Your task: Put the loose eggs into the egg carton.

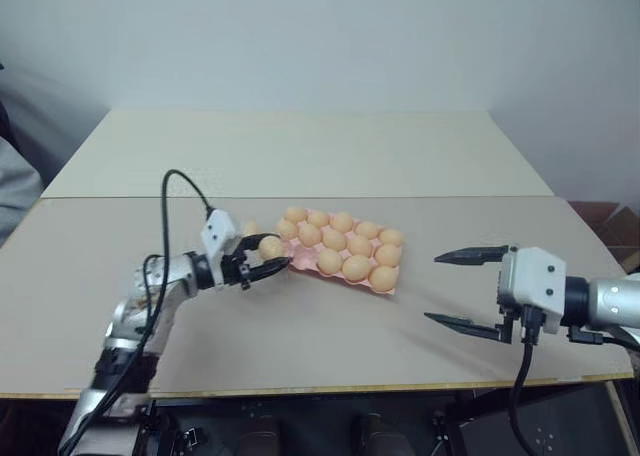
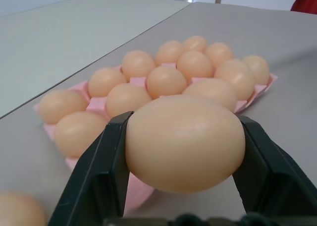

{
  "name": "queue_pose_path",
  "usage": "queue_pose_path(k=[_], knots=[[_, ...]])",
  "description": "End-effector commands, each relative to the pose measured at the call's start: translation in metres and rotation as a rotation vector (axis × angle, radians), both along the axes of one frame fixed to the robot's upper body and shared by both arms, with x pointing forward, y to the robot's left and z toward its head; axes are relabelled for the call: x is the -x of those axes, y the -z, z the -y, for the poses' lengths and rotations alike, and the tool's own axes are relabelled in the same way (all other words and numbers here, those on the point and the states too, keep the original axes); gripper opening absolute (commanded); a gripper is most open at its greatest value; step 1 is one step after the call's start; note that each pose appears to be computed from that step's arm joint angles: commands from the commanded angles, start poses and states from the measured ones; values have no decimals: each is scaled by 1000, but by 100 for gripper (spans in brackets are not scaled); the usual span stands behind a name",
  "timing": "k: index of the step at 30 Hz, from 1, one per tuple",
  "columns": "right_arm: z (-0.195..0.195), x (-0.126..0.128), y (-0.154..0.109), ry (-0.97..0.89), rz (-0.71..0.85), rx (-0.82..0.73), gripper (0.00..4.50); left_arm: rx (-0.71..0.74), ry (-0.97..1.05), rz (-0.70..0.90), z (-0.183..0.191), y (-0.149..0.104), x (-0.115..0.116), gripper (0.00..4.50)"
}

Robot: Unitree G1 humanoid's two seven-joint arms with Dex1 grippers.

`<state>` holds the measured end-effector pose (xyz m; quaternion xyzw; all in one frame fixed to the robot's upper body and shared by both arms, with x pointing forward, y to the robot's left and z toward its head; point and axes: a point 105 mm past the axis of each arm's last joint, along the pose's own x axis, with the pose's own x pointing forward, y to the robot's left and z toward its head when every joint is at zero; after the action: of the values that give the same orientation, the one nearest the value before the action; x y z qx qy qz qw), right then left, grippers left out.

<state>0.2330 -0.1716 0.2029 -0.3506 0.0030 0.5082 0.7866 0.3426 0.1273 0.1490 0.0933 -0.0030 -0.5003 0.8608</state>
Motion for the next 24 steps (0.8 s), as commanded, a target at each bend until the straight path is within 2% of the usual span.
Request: queue_pose_path(k=[1,9,15,20,24], knots=[[-1,6,-15,2,58,3,450,-30,35,52,11,-5,-9,251],[-1,12,-15,46,66,-11,450,-63,66,31,20,3,-28,251],[0,15,-14,63,63,-9,450,-33,82,74,30,-2,-31,448],[2,14,-15,73,64,-4,450,-33,51,97,22,-3,-34,448],[4,16,-16,71,62,1,450,-17,37,127,0,-16,-27,448]])
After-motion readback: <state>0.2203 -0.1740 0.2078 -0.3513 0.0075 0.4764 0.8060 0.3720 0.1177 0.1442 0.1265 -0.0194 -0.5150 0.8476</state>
